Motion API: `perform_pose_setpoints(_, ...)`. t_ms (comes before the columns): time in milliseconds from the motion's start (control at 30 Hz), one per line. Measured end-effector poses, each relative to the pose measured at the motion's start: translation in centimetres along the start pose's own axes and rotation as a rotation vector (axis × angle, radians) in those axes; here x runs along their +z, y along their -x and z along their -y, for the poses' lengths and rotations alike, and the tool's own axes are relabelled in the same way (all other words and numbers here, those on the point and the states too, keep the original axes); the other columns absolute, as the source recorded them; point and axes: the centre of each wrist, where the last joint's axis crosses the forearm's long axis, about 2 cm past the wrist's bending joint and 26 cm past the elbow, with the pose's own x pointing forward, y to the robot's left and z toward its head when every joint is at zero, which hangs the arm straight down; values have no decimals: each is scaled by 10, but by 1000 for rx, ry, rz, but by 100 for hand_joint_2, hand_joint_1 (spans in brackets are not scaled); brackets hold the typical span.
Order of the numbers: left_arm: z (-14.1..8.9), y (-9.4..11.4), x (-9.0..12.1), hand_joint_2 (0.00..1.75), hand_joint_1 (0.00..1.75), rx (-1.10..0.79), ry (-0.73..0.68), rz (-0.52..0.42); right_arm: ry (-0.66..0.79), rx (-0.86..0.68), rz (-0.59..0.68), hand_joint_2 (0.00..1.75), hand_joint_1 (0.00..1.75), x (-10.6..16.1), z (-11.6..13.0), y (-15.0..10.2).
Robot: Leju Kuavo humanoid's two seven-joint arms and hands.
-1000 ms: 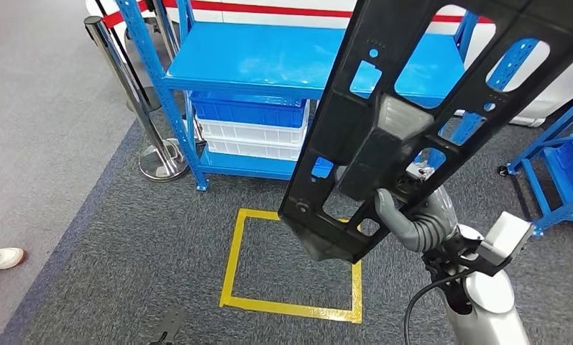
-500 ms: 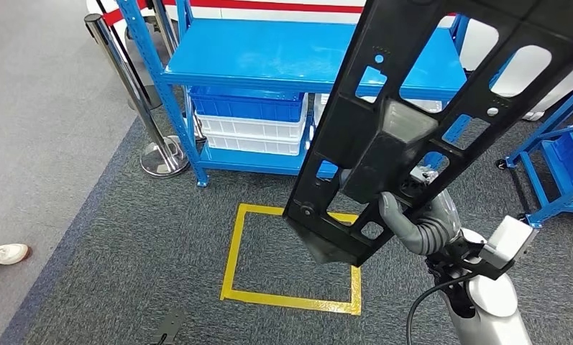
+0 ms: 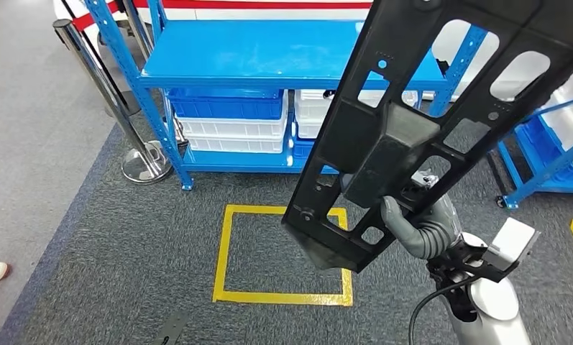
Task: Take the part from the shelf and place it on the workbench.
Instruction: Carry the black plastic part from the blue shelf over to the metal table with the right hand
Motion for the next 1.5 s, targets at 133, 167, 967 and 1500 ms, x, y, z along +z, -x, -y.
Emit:
perform_pose_setpoints(133, 1, 1, 1, 175, 0, 6, -1, -1, 3, 25, 5, 175, 175, 7, 3, -5)
perform_pose_setpoints(167, 2, 1, 1, 175, 0, 6, -2, -2, 3, 29, 4, 175, 175, 10, 2, -6)
perform_pose_setpoints(967, 1, 11, 2, 175, 0, 22, -9, -16, -14, 63, 40, 175, 175, 56, -6, -43)
perform_pose_setpoints(1500, 4, 15, 3, 175, 0, 34, -8, -15, -28, 77, 20, 175, 175, 81, -23, -46)
